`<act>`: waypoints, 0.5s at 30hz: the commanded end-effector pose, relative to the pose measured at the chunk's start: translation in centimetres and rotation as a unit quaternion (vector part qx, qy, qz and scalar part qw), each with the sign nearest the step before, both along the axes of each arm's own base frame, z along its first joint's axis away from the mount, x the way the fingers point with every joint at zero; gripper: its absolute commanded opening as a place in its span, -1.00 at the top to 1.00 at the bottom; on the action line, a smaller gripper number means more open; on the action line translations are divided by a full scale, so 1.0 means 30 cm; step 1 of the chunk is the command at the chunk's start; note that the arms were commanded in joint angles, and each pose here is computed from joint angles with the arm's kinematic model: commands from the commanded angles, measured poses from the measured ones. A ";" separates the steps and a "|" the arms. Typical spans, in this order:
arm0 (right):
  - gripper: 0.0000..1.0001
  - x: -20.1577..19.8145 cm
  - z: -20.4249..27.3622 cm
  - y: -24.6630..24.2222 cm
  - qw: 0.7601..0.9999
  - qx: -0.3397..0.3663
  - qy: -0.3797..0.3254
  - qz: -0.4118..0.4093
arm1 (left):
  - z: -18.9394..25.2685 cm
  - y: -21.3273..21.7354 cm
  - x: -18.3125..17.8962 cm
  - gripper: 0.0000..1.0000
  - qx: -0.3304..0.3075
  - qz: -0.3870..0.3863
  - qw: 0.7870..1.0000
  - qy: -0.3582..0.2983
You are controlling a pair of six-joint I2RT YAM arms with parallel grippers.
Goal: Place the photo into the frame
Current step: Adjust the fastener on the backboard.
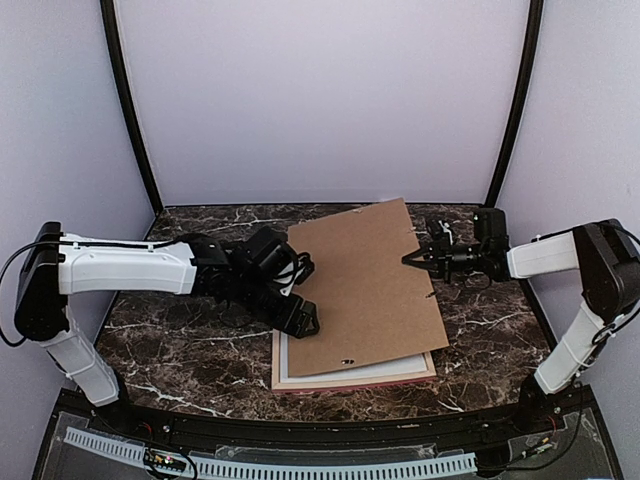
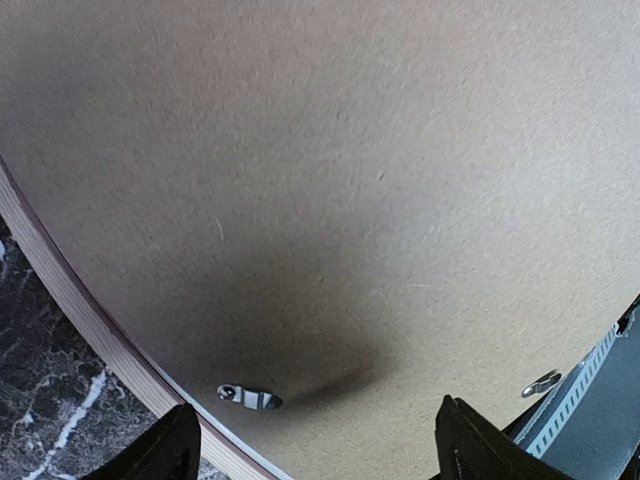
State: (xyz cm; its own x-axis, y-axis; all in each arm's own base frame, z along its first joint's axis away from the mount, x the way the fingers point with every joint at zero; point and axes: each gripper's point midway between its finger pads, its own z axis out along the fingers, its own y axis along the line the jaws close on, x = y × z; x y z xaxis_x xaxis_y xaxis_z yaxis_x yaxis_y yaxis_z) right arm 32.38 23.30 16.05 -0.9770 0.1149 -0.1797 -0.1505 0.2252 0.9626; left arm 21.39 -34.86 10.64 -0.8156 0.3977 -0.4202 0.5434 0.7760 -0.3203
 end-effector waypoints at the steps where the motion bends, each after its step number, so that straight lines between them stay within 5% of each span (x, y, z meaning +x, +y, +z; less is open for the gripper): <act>1: 1.00 0.014 0.026 0.009 0.999 0.014 -0.027 0.021 | 0.141 0.019 0.049 -0.70 -0.001 0.011 0.998 -0.058; 15: 1.00 0.037 -0.066 0.017 1.000 0.010 0.000 0.029 | 0.309 0.160 0.249 -0.73 -0.047 0.117 0.986 -0.110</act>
State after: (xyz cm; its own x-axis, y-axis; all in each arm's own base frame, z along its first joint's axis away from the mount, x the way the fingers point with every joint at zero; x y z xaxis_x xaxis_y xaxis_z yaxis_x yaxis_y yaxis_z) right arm 32.98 23.43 12.19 -0.9899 0.1038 -0.0963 -0.0674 0.2524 0.9653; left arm 27.70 -31.66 17.90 -0.7784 0.2274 -0.5852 0.4570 0.8443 -0.2798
